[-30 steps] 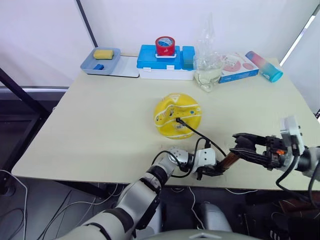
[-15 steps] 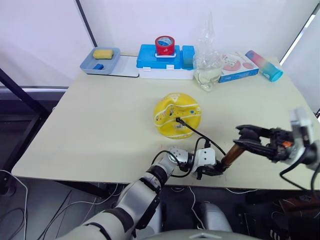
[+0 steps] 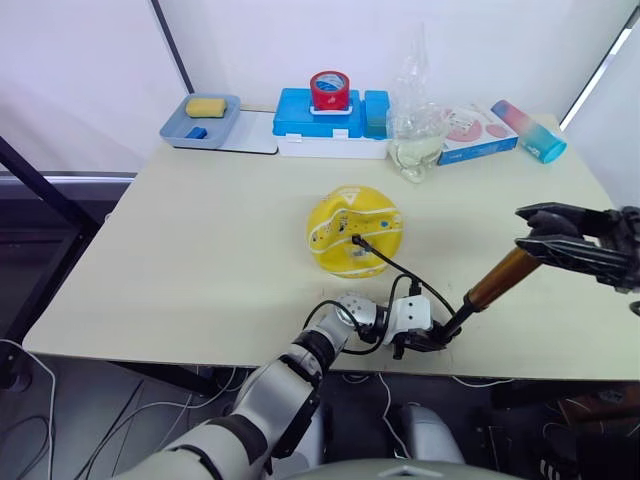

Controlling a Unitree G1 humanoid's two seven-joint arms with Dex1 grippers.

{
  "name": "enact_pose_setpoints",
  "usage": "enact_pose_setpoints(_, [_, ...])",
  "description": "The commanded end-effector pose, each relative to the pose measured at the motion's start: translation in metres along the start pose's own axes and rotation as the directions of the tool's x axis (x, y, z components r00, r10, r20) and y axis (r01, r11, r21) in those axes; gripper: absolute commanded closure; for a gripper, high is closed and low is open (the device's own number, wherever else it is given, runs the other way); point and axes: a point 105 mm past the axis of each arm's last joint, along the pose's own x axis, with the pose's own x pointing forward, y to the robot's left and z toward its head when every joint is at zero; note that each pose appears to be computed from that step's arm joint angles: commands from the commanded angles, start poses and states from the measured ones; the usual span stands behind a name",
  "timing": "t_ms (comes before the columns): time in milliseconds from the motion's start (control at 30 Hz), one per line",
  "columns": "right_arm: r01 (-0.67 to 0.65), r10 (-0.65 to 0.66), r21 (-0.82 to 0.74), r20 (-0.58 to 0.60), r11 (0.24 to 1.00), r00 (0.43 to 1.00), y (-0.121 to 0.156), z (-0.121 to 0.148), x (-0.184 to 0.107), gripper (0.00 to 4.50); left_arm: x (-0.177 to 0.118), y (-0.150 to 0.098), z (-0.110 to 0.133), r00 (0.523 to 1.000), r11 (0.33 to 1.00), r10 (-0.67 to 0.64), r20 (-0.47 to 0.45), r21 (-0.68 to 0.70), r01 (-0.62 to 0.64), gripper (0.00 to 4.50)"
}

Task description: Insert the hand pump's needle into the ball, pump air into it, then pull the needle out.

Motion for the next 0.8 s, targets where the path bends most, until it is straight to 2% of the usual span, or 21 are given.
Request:
enact_pose_setpoints(33, [0.021, -0.022, -0.060, -0.003, 0.998, 1.000, -0.003, -0.004, -0.001, 2.54, -0.002, -0.018, -0.027, 0.993, 0.994, -0.070, -0.092, -0.085, 0.062, 3.32])
enact_pose_setpoints(233, [0.019, -0.022, -0.038, -0.068, 0.999, 0.997, -0.007, -0.048, 0.006, 2.54, -0.002, -0.016, -0.026, 0.994, 0.995, -0.065, -0.088, -0.081, 0.058, 3.34])
enact_pose_setpoints(567, [0.034, -0.038, -0.036, -0.122, 0.999, 0.992, -0.014, -0.107, 0.020, 2.54, -0.004, -0.016, -0.025, 0.994, 0.995, -0.069, -0.086, -0.075, 0.063, 3.34])
enact_pose_setpoints(700, [0.037, -0.043, -0.045, -0.124, 0.998, 0.991, -0.018, -0.118, 0.023, 2.54, -0.004, -0.015, -0.025, 0.994, 0.996, -0.065, -0.090, -0.074, 0.059, 3.34])
enact_pose_setpoints(800, [0.041, -0.045, -0.054, -0.084, 0.998, 0.995, -0.019, -0.108, 0.021, 2.54, -0.004, -0.014, -0.023, 0.994, 0.995, -0.070, -0.082, -0.071, 0.064, 3.34])
